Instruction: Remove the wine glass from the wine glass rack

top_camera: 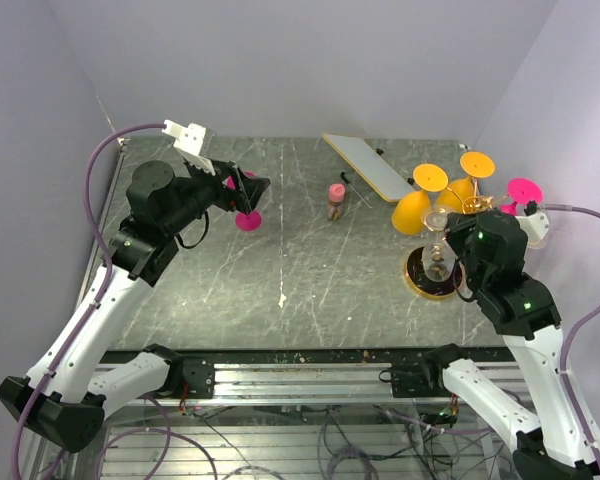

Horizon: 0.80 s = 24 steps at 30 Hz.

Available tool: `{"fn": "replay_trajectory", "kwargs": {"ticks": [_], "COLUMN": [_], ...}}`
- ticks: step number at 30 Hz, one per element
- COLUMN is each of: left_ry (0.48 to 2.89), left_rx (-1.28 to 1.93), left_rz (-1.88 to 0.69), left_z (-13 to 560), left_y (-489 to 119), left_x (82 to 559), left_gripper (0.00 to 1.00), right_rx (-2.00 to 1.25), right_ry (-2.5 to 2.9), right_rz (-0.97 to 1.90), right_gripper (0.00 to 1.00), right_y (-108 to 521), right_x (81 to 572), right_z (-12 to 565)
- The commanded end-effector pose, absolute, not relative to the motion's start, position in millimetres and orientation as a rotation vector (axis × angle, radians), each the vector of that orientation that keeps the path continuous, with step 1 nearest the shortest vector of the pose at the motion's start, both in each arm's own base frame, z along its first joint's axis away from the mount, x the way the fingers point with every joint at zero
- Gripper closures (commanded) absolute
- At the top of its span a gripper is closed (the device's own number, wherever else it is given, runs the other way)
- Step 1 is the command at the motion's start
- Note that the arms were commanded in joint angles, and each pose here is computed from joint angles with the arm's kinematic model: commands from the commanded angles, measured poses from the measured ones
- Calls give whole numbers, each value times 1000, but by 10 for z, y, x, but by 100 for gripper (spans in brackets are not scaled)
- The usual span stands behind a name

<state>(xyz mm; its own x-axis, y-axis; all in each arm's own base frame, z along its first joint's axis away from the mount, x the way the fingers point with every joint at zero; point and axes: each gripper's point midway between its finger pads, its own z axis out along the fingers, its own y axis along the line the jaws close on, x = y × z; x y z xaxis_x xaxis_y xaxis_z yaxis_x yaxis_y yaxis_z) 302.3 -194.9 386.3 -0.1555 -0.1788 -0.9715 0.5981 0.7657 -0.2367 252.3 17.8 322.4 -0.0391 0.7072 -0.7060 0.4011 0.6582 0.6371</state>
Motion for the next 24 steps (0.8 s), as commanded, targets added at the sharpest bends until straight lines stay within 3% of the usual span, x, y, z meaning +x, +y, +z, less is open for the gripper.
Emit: {"fn": "replay_trajectory", "kwargs": {"ticks": [1,24], "left_ry": [1564,1557], "left_rx": [346,351], "left_rz": [-711,-718], "left_z": [3899,3905], "left_y": [-1955,-1965], "left_x": [3031,3020], "left_gripper": [2,2], "right_rx": [972,1257], "right_ry": [1534,1223], "right_rz": [373,673], "right_gripper": [100,100], "right_y": [132,119], "right_x": [2574,2658], "right_z": [3374,3473]}}
